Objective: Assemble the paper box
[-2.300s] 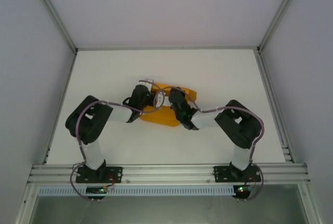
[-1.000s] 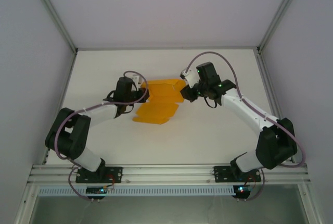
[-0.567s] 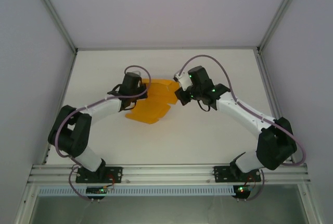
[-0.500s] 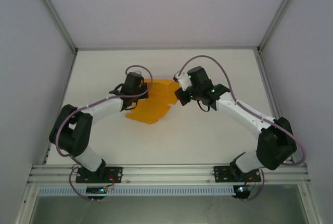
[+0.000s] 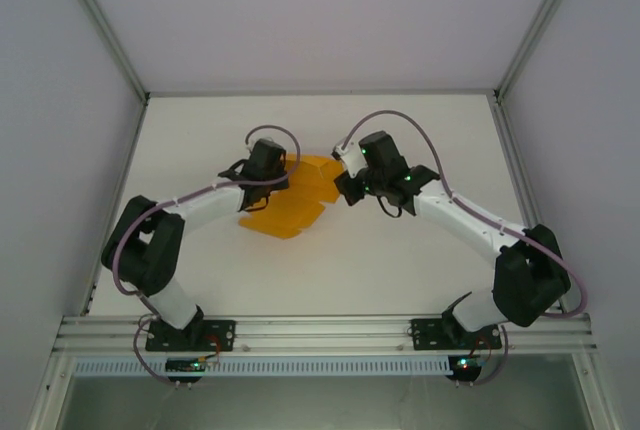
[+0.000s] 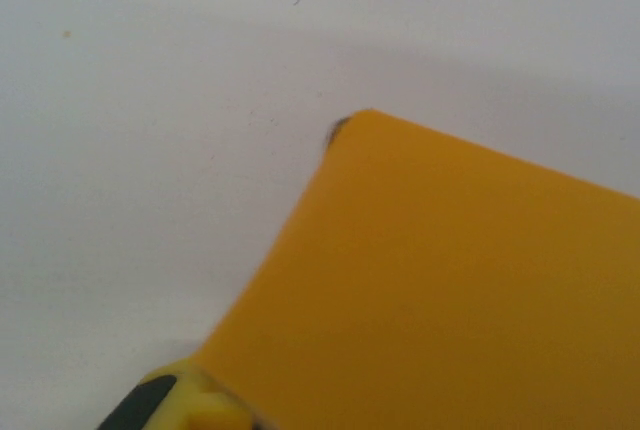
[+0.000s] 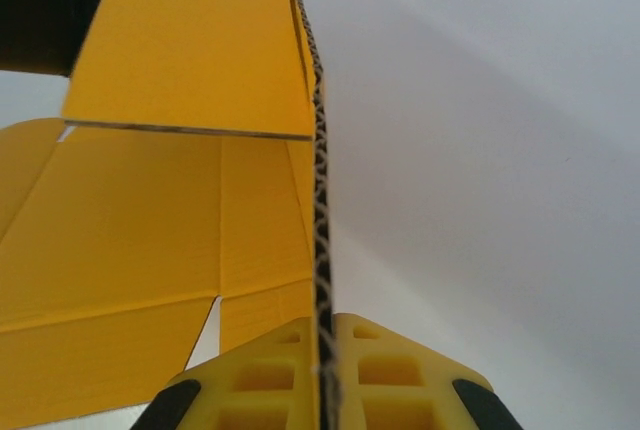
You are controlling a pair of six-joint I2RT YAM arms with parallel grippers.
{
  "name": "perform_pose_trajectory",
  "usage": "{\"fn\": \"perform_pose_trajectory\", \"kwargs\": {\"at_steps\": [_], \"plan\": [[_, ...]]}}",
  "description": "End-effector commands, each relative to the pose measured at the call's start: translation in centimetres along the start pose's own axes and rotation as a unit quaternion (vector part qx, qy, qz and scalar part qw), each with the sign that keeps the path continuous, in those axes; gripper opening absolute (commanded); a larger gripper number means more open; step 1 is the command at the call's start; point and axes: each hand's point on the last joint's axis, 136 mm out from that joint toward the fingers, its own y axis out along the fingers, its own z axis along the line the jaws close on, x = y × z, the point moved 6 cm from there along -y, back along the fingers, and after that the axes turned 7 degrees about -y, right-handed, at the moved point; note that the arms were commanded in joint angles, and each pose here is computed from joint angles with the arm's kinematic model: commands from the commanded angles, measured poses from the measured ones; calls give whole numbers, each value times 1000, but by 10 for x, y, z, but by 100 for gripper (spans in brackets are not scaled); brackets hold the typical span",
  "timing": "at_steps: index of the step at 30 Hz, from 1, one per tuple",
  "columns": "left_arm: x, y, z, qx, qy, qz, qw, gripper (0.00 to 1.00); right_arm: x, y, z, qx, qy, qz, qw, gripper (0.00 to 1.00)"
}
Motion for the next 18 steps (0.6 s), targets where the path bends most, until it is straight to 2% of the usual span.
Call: {"fn": "perform_pose_trajectory", "kwargs": {"at_steps": [1, 8, 12, 18], "plan": [[-5, 4, 27, 19, 11, -11, 1000, 24, -14, -3, 7, 34, 13, 6, 999, 0], [-29, 10, 32, -42, 7, 19, 999, 36, -46, 12, 10, 56, 18, 32, 998, 0], [-31, 8, 29, -88, 9, 12, 996, 46, -50, 13, 5, 55, 21, 41, 997, 0], [-28, 9, 19, -129, 25, 4, 991, 51, -49, 17, 1, 59, 27, 48, 997, 0]]}}
